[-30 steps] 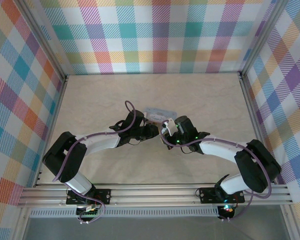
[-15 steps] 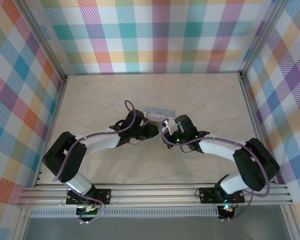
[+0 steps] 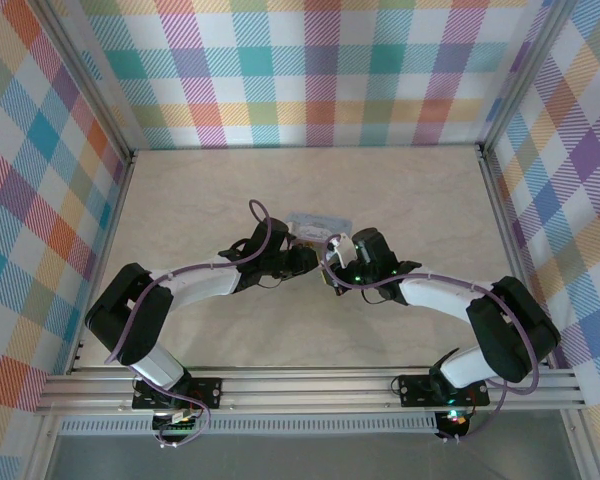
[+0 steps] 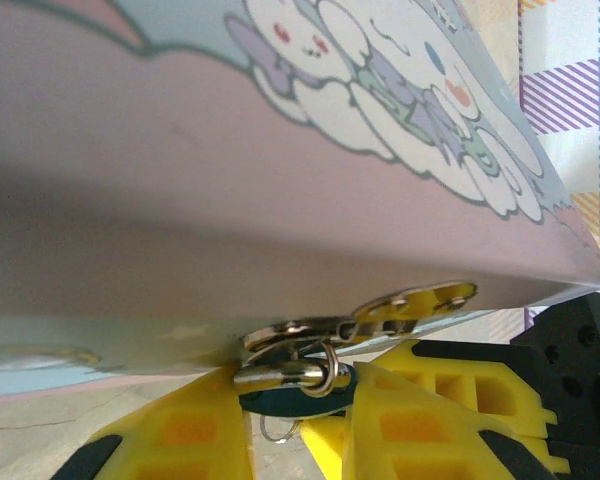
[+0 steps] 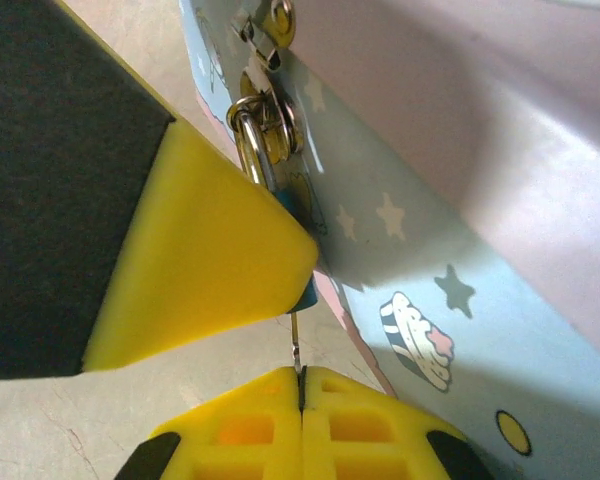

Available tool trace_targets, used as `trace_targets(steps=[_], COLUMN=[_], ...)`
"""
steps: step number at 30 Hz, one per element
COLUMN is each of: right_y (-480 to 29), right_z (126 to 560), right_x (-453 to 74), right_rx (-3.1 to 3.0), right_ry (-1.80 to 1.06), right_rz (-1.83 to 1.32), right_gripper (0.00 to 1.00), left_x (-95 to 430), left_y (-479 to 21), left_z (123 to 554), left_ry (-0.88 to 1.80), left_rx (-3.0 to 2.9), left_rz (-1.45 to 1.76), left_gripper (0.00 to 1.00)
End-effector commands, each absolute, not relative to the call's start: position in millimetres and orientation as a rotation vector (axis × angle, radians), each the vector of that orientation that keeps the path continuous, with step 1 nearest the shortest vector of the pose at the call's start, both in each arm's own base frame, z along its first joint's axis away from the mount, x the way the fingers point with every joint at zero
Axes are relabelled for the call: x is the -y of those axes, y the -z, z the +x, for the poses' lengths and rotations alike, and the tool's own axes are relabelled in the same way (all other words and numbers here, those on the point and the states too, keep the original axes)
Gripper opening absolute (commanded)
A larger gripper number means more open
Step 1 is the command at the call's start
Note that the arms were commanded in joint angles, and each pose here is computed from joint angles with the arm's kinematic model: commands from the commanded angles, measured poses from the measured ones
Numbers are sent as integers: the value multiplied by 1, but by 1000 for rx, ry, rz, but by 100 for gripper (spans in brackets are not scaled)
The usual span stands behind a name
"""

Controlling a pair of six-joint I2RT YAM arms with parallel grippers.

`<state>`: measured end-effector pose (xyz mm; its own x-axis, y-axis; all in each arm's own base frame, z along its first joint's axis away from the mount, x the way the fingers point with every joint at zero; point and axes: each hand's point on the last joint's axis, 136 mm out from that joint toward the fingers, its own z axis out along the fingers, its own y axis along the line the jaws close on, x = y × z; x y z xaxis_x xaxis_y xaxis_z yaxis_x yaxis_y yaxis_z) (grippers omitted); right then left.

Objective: Unlock a padlock with a key

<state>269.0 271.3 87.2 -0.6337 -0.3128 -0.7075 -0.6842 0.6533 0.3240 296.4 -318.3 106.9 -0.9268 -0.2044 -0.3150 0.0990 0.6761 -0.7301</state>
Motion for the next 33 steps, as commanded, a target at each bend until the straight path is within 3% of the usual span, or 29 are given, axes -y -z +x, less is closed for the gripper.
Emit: trace_targets(steps=[1, 33], right_y=[-124, -107], right_z=[285, 299], right_x=[-287, -269], right_rx=[-2123, -2148], right_ry=[-875, -739], right_rz=[-746, -801], right_gripper=[0, 0], left_x=[333, 337], left_y=[-131, -134], left_z=[295, 289], left_ry=[1223, 1258], left_rx=[-2459, -2464], left_rz=[-10, 29], left_gripper=[14, 14])
